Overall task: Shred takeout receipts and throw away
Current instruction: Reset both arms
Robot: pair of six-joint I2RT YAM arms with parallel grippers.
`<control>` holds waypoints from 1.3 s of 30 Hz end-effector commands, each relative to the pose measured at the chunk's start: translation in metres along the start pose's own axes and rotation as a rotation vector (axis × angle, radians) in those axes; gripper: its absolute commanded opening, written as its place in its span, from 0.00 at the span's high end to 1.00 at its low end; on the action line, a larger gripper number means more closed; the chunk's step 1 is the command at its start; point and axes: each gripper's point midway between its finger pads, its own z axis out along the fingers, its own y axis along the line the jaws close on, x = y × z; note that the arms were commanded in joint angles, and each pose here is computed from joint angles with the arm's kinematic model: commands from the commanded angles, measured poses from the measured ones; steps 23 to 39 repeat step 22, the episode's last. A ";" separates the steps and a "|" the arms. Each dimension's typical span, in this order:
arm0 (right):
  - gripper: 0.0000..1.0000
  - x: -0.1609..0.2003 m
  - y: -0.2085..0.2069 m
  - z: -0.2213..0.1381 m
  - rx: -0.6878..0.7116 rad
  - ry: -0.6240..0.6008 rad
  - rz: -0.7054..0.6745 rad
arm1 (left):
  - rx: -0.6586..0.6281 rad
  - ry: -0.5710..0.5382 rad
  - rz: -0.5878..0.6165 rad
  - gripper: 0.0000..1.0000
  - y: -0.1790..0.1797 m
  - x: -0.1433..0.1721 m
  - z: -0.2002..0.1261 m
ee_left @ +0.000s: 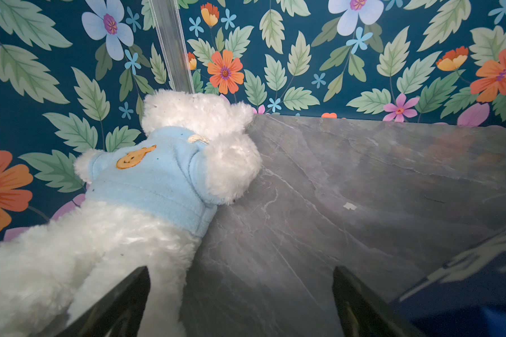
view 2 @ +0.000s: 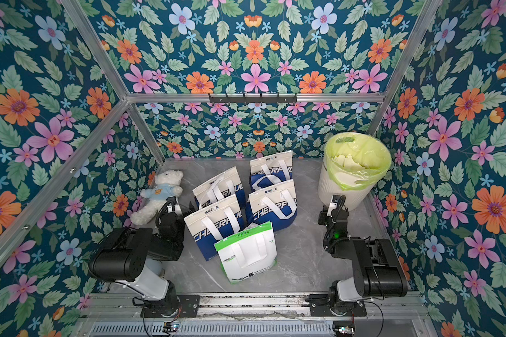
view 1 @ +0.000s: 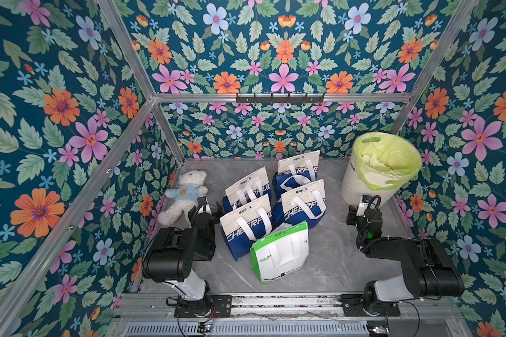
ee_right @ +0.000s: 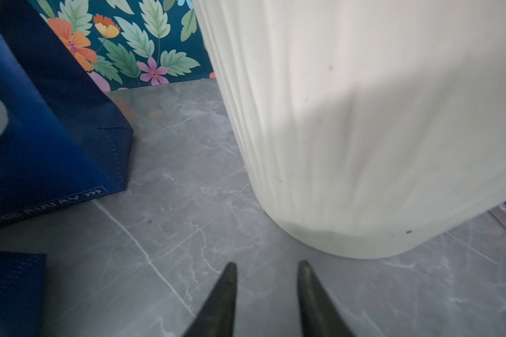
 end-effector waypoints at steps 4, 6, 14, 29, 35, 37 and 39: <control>0.01 -0.008 0.007 0.000 -0.042 -0.029 -0.017 | -0.004 -0.027 -0.002 0.01 0.001 -0.007 0.000; 0.01 -0.008 0.007 0.000 -0.039 -0.032 -0.019 | -0.005 -0.028 -0.004 0.01 0.001 -0.007 0.000; 0.01 -0.008 0.011 -0.001 -0.044 -0.034 -0.031 | -0.005 -0.027 -0.003 0.01 0.001 -0.007 0.000; 0.01 -0.008 0.010 0.001 -0.056 -0.021 -0.015 | -0.005 -0.027 -0.003 0.01 0.001 -0.007 0.000; 0.01 -0.008 0.010 0.001 -0.056 -0.021 -0.015 | -0.005 -0.027 -0.003 0.01 0.001 -0.007 0.000; 0.01 -0.008 0.010 0.001 -0.056 -0.021 -0.015 | -0.005 -0.027 -0.003 0.01 0.001 -0.007 0.000; 0.01 -0.008 0.010 0.001 -0.056 -0.021 -0.015 | -0.005 -0.027 -0.003 0.01 0.001 -0.007 0.000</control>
